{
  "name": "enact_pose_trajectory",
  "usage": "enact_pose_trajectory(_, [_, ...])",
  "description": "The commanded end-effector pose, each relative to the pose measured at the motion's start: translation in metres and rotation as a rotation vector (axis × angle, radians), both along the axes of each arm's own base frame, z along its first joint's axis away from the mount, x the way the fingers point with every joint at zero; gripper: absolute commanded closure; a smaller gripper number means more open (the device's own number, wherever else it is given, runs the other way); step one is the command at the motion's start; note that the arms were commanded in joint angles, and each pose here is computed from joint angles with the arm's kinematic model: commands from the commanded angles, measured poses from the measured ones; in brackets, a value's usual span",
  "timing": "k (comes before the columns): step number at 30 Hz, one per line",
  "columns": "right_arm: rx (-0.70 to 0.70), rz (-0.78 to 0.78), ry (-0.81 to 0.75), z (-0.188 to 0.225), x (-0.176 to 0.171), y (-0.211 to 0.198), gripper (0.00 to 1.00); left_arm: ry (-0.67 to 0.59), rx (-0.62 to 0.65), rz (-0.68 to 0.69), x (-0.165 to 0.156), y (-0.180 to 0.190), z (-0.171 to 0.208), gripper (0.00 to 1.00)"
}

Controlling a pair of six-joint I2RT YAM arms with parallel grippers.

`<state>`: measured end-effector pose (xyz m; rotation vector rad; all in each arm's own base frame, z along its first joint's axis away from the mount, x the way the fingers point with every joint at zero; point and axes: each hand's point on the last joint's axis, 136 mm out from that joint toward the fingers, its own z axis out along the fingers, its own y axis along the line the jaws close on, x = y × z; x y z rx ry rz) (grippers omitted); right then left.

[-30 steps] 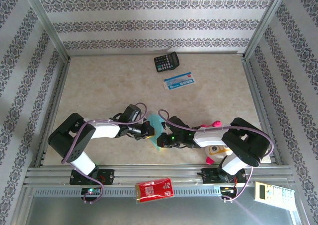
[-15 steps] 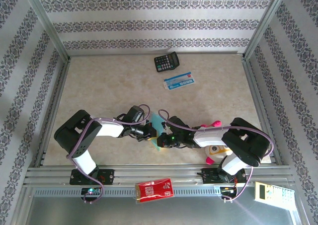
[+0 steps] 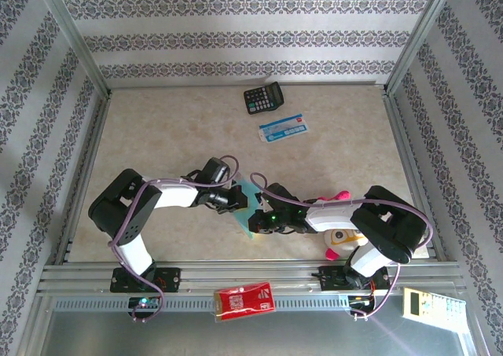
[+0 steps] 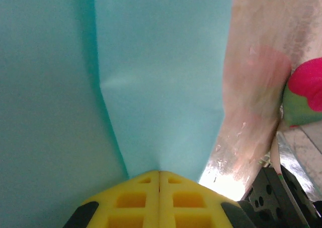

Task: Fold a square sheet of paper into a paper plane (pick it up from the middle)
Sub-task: Fourth fold the wing at the center of the table.

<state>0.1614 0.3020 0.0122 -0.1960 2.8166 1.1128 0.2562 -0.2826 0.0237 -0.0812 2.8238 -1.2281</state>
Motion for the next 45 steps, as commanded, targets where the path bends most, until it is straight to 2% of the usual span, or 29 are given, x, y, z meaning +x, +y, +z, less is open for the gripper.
enact_pose_trajectory(1, [-0.259,-0.004,0.142,-0.053,-0.034,-0.055,1.00,0.003,0.032,-0.008,0.008,0.010,-0.006,0.98])
enact_pose_trajectory(13, [-0.264,0.000,0.149,-0.054,-0.035,-0.055,1.00,-0.021,0.013,0.035,0.049,0.026,-0.006,0.96])
enact_pose_trajectory(31, [-0.272,0.005,0.148,-0.054,-0.038,-0.059,1.00,-0.043,0.055,0.108,0.102,0.045,-0.018,0.95])
enact_pose_trajectory(45, [-0.278,0.015,0.152,-0.055,-0.040,-0.062,1.00,-0.094,0.036,0.178,0.139,0.057,0.001,0.92])
